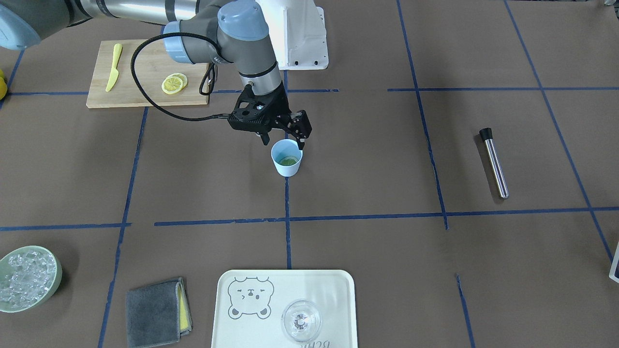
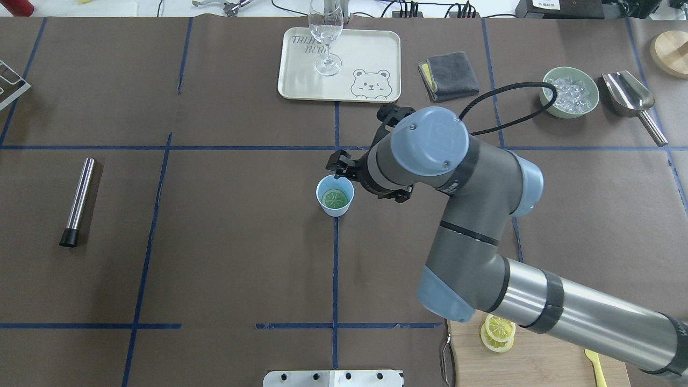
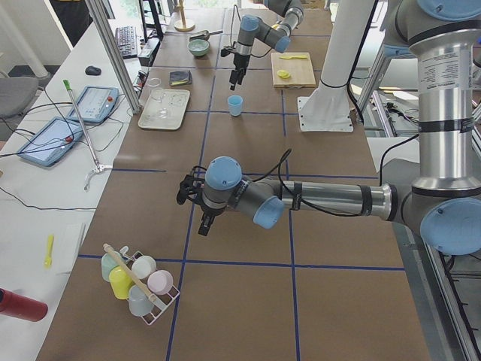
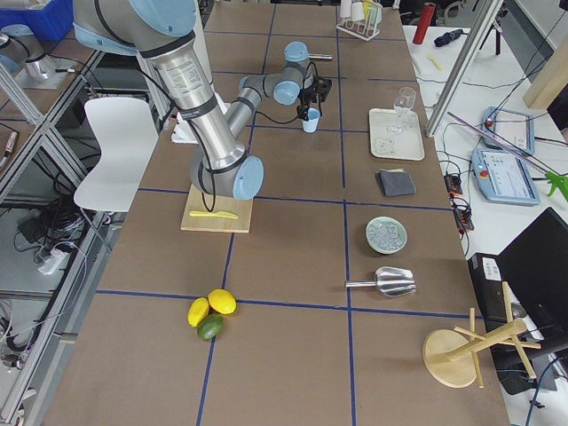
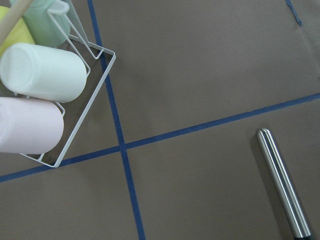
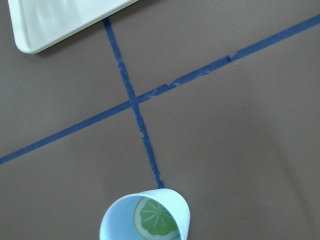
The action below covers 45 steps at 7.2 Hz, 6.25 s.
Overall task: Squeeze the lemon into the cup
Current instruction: 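Withdraw the right gripper from the cup while the left gripper grasps the steel rod, then bring the steel rod upright over the blue cup with the left gripper, then press the steel rod down into the cup onto the lemon slice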
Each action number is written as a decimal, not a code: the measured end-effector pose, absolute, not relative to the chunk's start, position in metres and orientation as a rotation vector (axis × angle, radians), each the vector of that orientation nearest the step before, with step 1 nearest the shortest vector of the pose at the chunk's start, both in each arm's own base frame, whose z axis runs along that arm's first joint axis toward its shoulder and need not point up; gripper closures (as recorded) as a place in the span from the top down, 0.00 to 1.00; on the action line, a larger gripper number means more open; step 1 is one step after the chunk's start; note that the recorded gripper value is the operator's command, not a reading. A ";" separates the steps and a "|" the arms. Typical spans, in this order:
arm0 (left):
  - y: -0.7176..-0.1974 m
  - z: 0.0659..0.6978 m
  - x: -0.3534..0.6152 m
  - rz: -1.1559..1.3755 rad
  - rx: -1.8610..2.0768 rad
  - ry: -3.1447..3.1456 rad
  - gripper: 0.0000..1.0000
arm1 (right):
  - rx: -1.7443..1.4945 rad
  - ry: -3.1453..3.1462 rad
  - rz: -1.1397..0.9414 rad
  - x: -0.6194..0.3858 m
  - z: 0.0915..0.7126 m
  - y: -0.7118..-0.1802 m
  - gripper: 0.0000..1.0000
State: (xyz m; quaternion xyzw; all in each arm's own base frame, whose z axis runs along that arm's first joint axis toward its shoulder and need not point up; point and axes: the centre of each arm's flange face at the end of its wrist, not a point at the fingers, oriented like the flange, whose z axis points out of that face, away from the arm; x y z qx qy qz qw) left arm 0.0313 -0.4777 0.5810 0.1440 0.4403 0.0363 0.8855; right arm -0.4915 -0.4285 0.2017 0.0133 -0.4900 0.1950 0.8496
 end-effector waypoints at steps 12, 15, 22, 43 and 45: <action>-0.525 0.571 0.271 0.102 0.014 0.796 0.00 | 0.056 -0.945 0.247 -0.386 0.301 -0.427 1.00; -0.515 0.489 0.261 0.149 0.151 0.872 0.00 | 0.064 -0.955 0.248 -0.379 0.297 -0.426 1.00; -0.461 0.137 0.369 0.340 0.837 1.109 0.00 | 0.123 -0.914 0.264 -0.291 0.332 -0.420 1.00; -0.349 0.222 0.577 -0.087 1.406 1.067 0.00 | 0.110 -0.908 0.250 -0.278 0.341 -0.413 1.00; -0.344 0.224 0.580 -0.085 1.403 1.077 0.00 | 0.110 -0.909 0.250 -0.278 0.340 -0.413 1.00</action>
